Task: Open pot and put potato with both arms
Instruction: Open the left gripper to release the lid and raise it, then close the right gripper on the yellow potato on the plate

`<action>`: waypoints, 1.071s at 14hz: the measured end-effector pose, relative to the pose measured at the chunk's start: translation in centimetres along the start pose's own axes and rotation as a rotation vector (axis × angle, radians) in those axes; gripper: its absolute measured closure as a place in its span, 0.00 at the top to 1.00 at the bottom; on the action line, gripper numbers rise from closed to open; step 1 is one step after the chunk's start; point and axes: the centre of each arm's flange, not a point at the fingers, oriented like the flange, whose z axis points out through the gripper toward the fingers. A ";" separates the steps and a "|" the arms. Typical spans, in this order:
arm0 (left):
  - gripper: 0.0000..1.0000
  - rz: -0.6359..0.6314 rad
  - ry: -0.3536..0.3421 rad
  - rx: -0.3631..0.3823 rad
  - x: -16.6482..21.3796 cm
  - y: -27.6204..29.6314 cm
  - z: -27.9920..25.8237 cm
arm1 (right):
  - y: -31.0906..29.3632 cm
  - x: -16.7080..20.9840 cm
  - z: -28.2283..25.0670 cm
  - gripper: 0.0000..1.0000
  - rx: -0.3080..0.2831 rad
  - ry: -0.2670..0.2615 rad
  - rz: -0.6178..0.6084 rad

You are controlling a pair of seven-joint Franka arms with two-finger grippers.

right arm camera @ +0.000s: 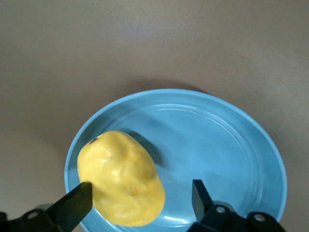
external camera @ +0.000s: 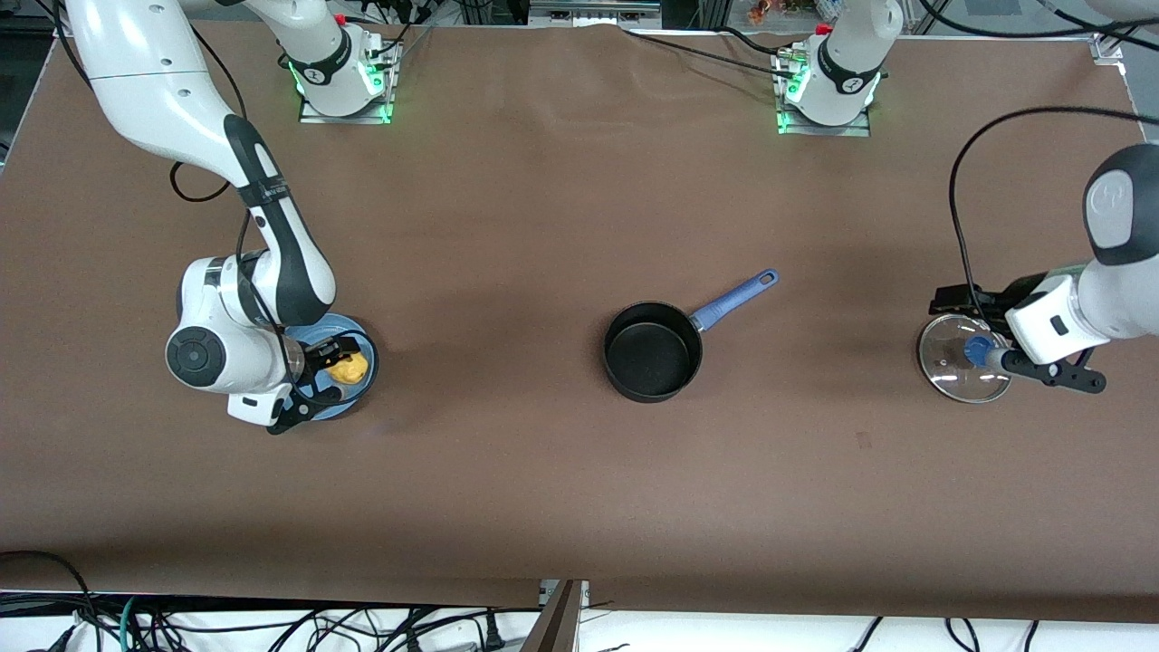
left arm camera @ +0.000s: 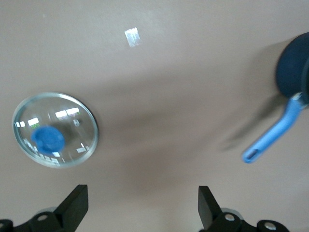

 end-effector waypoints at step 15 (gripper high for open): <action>1.00 -0.149 -0.011 0.012 -3.1 7.2 -6.9 | 4.2 -2.9 3.4 0.89 0.278 0.007 0.121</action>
